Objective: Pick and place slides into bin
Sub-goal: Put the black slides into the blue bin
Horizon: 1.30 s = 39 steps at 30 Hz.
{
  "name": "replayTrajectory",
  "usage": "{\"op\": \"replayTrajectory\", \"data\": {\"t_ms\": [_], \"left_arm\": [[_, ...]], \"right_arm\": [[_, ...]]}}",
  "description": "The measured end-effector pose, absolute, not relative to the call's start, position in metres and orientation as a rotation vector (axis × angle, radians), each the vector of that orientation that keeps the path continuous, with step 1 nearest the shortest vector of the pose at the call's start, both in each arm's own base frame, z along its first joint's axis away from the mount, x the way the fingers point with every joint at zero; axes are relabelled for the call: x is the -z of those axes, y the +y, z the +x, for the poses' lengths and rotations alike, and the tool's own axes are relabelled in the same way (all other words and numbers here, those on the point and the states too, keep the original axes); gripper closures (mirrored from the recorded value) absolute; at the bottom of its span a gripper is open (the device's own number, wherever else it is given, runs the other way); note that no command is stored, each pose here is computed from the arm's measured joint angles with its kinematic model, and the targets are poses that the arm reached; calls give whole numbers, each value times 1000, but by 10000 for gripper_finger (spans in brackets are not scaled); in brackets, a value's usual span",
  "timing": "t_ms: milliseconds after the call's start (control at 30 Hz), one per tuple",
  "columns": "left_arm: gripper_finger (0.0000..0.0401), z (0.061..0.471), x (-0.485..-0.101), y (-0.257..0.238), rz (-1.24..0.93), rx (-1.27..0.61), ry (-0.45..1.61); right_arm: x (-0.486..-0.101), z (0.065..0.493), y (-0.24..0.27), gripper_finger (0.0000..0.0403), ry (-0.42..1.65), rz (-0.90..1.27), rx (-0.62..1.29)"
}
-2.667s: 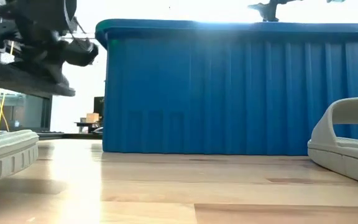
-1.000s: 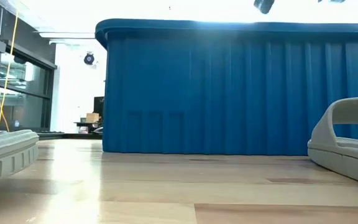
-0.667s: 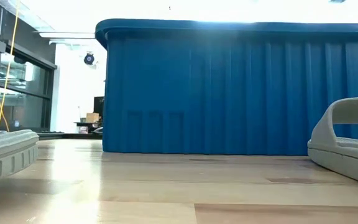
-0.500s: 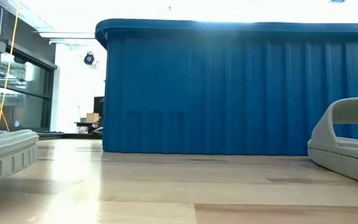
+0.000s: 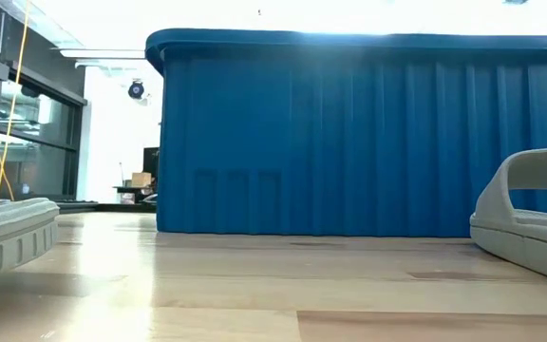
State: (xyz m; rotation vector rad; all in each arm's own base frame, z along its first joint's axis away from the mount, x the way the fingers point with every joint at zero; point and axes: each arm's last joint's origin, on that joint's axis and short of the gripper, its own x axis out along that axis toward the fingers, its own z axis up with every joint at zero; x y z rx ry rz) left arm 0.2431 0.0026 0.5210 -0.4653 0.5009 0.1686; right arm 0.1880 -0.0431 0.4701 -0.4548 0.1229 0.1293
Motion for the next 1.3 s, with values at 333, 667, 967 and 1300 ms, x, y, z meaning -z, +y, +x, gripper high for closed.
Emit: {"op": "replayTrajectory", "data": {"t_ms": [333, 667, 967, 1300], "left_arm": [[399, 278, -508, 43, -466, -40, 521], [400, 290, -499, 63, -504, 26, 543], [400, 300, -493, 65, -492, 63, 554], [399, 299, -494, 64, -494, 69, 552]], "right_arm": [[-469, 217, -31, 154, 223, -607, -138], [-465, 235, -18, 154, 212, -655, -142], [-454, 251, -13, 156, 253, -644, -195], [-455, 250, -13, 257, 251, -640, -193]]}}
